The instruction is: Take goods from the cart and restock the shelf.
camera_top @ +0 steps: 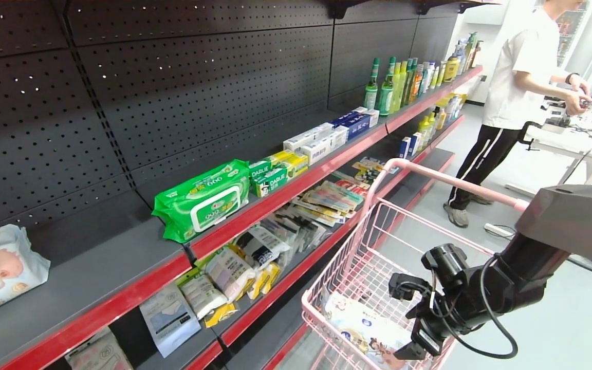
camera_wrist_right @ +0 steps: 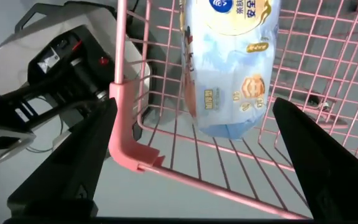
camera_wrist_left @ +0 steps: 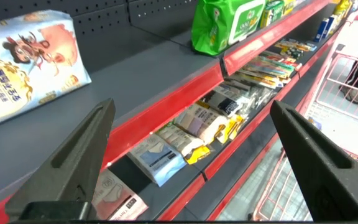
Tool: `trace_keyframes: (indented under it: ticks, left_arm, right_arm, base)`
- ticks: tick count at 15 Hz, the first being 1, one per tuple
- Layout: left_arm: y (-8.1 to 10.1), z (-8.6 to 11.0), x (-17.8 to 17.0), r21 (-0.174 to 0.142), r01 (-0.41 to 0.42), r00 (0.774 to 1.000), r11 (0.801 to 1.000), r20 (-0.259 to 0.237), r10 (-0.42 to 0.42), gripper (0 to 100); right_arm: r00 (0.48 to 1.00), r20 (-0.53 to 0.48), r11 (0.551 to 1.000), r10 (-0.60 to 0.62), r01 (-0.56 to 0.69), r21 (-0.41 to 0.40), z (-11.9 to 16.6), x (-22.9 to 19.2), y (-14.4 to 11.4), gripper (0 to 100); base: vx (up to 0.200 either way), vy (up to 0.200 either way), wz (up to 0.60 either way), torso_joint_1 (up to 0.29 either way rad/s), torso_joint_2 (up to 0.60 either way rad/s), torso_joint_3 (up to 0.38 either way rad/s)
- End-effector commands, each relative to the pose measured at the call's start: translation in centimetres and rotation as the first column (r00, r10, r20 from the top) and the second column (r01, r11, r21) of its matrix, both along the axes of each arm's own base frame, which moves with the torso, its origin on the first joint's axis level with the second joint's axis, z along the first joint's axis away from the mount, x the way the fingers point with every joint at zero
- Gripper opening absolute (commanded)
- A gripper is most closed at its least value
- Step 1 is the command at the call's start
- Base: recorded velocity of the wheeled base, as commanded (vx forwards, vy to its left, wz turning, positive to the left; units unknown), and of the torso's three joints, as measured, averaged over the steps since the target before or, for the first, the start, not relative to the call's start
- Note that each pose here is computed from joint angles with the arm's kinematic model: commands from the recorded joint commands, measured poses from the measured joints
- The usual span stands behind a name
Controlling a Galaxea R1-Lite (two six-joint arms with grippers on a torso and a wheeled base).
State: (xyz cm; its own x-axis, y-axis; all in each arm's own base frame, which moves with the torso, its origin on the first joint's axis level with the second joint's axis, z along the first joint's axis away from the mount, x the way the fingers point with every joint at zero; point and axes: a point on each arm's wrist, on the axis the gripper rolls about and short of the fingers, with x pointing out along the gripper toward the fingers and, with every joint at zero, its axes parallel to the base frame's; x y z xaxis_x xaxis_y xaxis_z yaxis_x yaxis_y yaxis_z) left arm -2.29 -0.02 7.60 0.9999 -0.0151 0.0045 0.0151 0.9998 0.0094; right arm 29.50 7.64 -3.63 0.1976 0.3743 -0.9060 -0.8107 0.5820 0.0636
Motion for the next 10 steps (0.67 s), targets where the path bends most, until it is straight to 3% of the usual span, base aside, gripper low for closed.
trace_keyframes:
  ticks: [1, 8, 10]
  left_arm:
    - [0.0, 0.0, 0.0, 0.0, 0.0, 1.0, 1.0, -0.001, 0.0, 100]
    - [0.0, 0.0, 0.0, 0.001, 0.0, 1.0, 1.0, 0.0, 0.0, 100]
    - [0.0, 0.0, 0.0, 0.001, 0.0, 1.0, 1.0, -0.001, 0.0, 100]
  right_arm:
    - [1.0, -0.002, 1.0, 0.001, -0.001, -0.001, -0.2, 0.1, 0.0, 100]
    - [1.0, 0.013, 1.0, -0.015, 0.014, 0.006, -0.1, 0.8, -0.5, 100]
    - [0.999, 0.03, 1.0, -0.019, 0.019, -0.001, -0.1, 1.1, -1.4, 100]
  base:
    - [0.0, 0.0, 0.0, -0.154, 0.34, 0.178]
    - [0.0, 0.0, 0.0, -0.145, 0.34, 0.191]
    - [0.0, 0.0, 0.0, -0.023, 0.05, 0.031]
